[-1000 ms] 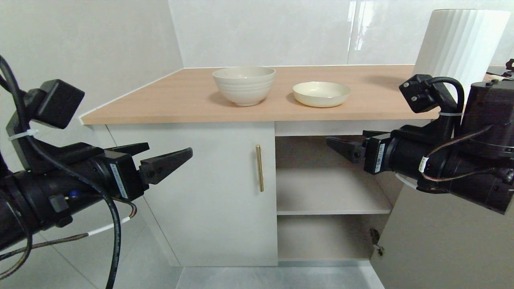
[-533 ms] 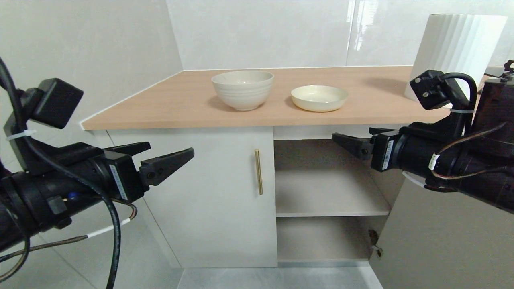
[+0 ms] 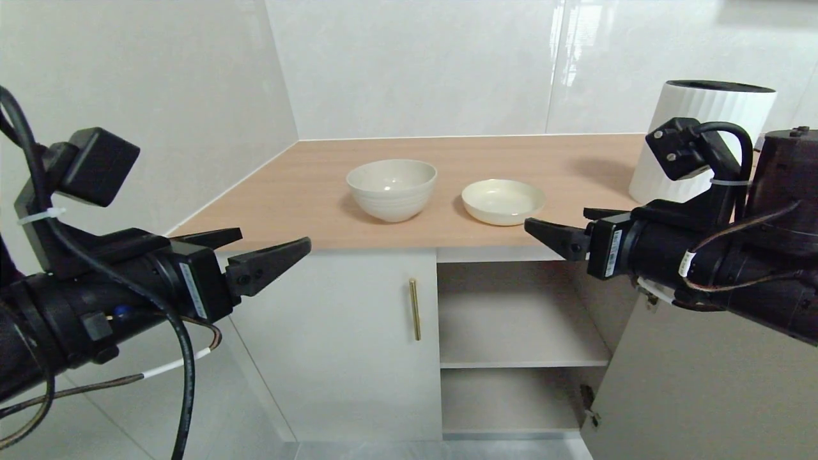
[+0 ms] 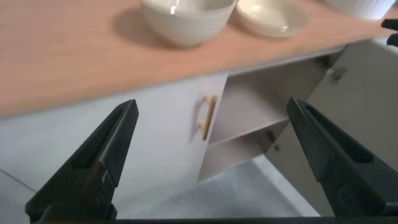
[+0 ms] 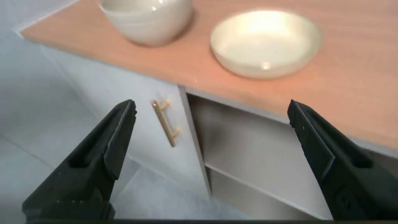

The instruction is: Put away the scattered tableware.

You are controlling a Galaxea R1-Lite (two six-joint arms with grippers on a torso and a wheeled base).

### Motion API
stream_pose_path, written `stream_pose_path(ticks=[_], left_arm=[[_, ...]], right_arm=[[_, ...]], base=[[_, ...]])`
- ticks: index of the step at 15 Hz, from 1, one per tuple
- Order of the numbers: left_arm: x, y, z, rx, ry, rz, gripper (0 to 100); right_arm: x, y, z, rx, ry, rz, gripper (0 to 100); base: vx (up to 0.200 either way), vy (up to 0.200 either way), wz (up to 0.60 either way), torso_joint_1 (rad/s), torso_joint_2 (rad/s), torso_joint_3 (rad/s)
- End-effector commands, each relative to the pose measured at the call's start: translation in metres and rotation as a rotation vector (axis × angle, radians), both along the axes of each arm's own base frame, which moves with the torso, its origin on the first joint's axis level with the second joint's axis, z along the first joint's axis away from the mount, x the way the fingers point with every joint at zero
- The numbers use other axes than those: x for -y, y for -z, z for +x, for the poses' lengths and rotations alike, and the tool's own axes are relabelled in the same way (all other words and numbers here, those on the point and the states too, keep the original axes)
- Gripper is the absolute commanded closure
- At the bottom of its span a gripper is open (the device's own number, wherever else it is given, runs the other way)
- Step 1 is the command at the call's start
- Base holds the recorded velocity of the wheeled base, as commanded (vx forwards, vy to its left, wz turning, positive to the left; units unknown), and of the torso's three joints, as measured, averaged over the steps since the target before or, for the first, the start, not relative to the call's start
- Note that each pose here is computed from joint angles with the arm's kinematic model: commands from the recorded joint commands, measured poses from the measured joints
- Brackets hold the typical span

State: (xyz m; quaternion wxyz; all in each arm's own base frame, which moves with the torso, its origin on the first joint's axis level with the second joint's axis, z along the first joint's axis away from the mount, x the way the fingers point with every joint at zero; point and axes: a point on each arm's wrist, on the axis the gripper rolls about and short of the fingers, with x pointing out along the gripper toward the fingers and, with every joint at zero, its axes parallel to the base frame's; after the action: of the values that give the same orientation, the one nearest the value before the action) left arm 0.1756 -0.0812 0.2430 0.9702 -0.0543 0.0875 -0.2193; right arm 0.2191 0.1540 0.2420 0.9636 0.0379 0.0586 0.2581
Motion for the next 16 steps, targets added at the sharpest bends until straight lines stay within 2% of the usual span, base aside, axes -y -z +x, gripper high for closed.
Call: stream_pose_path(ticks=[1,9,13,14,16], left_arm=[[0.000,0.001,0.001,-0.005,-0.001,0.002,0],[0.008,0.005,0.018,-0.034,-0.004,0.016,0],[0.021,-0.001,0.048,-0.053,-0.041,0.016,0],[0.025,-0.001,0.057,-0.063,-0.050,0.023,0],[0.036,0.012,0.086,-0.139,-0.135,0.080,0]], right_arm=[[-0.002,0.001,0.000,-0.004,-0.005,-0.004,0],[-0.003,0.003,0.002,-0.008,-0.007,-0.007,0],[-0.012,-0.003,0.016,0.009,0.024,0.004,0],[-0.012,-0.004,0.024,0.009,0.060,0.008,0],[-0.011,0.017,0.053,-0.038,0.202,-0.040,0]], base=[[0.000,0.000,0.00,0.139,-0.47,-0.325],[0.000,0.000,0.00,0.170,-0.47,-0.310],[0.000,0.000,0.00,0.059,-0.14,-0.088],[0.000,0.000,0.00,0.000,0.00,0.000],[0.000,0.000,0.00,0.000,0.00,0.000]])
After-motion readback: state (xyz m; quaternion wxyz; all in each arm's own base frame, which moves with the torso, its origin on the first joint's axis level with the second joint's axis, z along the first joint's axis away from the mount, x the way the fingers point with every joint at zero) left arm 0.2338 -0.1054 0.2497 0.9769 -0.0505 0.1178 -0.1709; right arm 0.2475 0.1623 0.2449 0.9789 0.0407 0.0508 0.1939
